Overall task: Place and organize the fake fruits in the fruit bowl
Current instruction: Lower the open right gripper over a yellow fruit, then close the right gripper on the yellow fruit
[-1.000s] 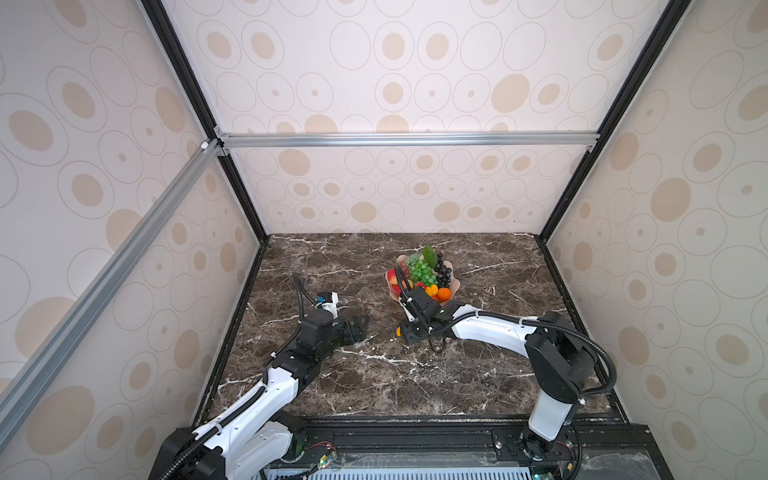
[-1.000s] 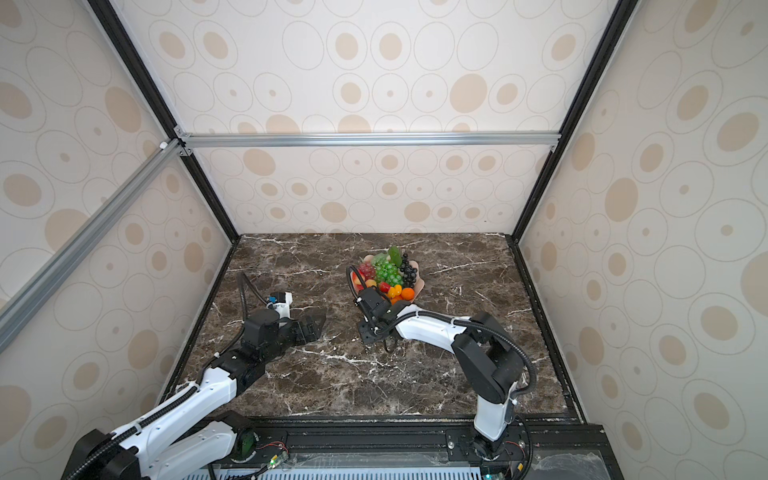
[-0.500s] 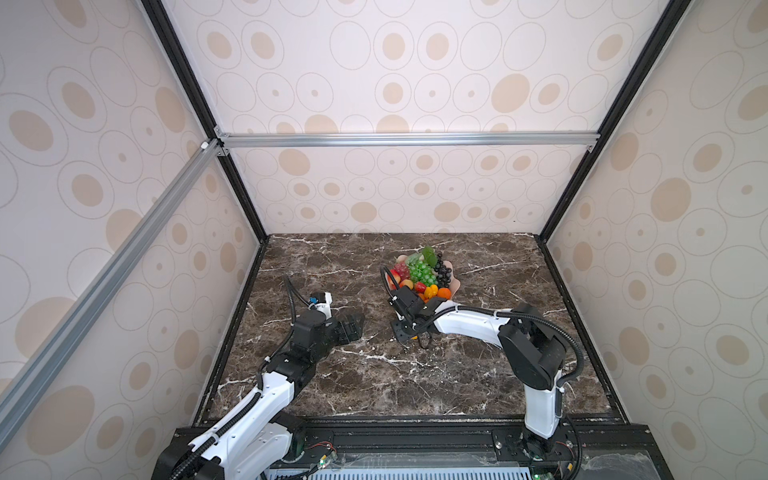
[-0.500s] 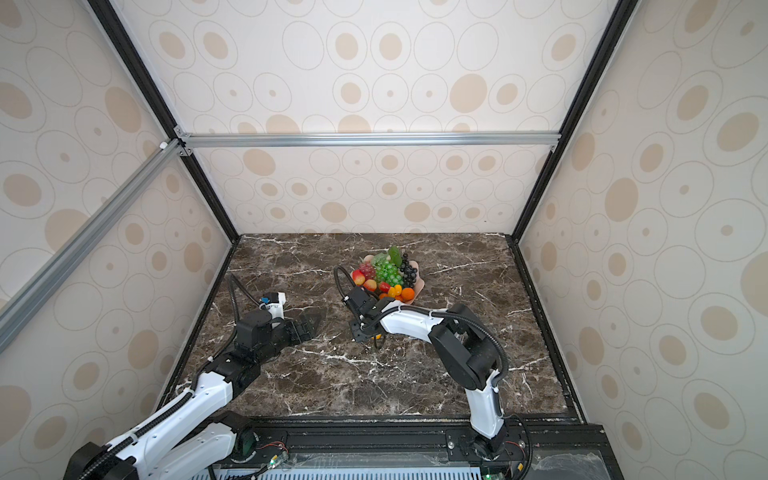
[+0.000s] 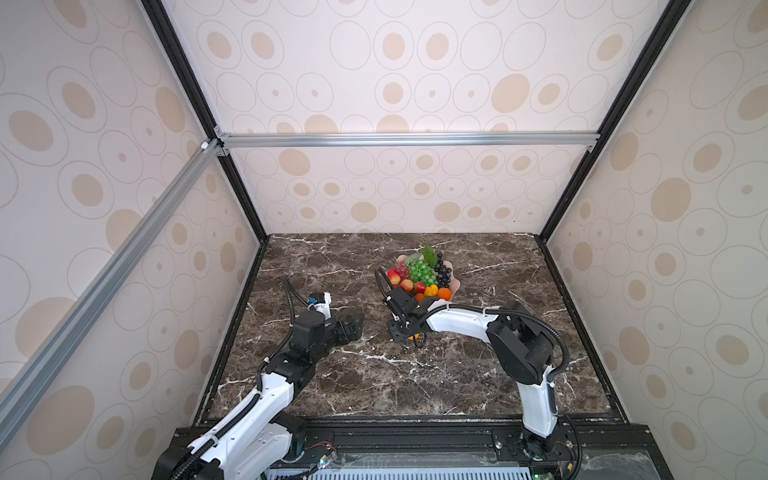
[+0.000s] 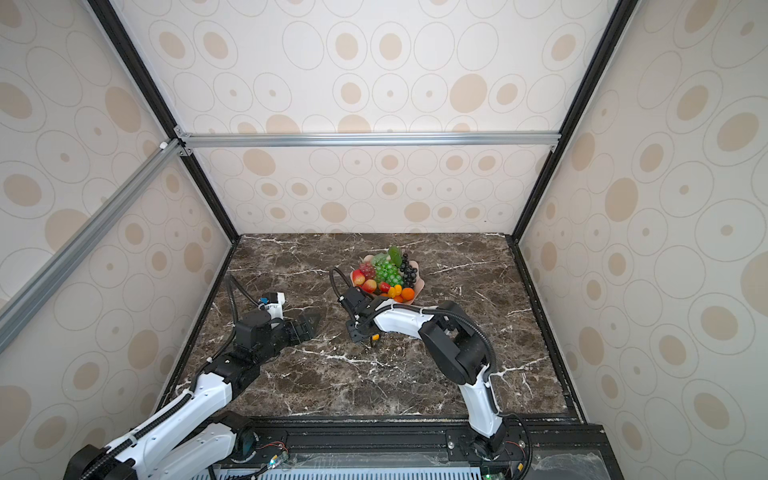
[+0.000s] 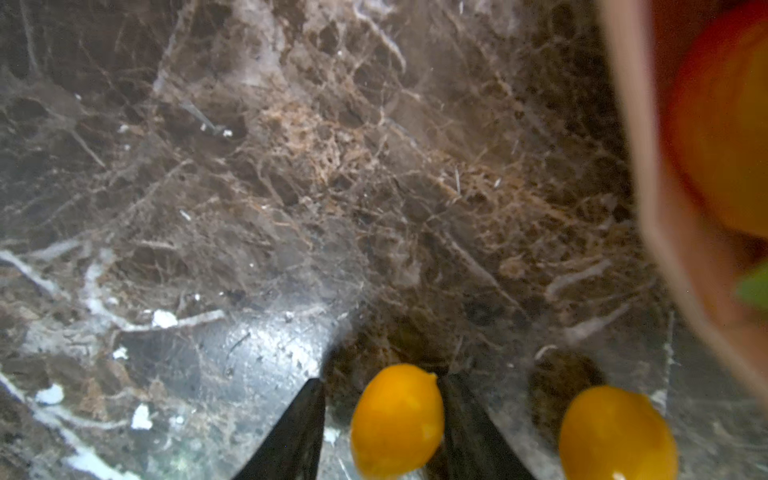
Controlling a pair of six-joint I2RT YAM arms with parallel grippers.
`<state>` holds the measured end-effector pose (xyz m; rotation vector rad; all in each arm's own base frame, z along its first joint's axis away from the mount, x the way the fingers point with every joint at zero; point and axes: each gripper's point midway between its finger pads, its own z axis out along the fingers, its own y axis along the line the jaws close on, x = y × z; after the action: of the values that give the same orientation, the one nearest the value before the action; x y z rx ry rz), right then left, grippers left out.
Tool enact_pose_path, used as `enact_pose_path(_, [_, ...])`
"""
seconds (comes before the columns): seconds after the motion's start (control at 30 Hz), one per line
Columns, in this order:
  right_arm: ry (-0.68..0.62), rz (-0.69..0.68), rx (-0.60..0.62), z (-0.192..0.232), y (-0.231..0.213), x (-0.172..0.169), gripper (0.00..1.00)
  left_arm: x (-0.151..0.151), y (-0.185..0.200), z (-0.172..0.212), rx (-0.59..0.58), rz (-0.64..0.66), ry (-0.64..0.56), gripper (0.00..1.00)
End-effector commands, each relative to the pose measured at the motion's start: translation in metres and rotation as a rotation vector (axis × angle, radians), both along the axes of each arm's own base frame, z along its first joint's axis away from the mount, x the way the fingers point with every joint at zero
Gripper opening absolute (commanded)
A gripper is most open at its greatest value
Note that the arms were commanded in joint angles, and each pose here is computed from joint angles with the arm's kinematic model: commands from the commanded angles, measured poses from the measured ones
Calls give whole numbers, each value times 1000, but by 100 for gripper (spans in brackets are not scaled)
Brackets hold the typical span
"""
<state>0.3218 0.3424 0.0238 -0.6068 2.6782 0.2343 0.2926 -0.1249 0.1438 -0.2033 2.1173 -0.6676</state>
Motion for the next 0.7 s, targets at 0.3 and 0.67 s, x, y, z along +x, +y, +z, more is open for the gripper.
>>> enact_pose_path(0.3, [28,9,-46,-10,-4,-10,35,2,0,4,-19,4,-11,98])
enact_pose_path(0.67, [10,10,-11,6,-4,-12,25,7,-4,6,-5,-16,-18,98])
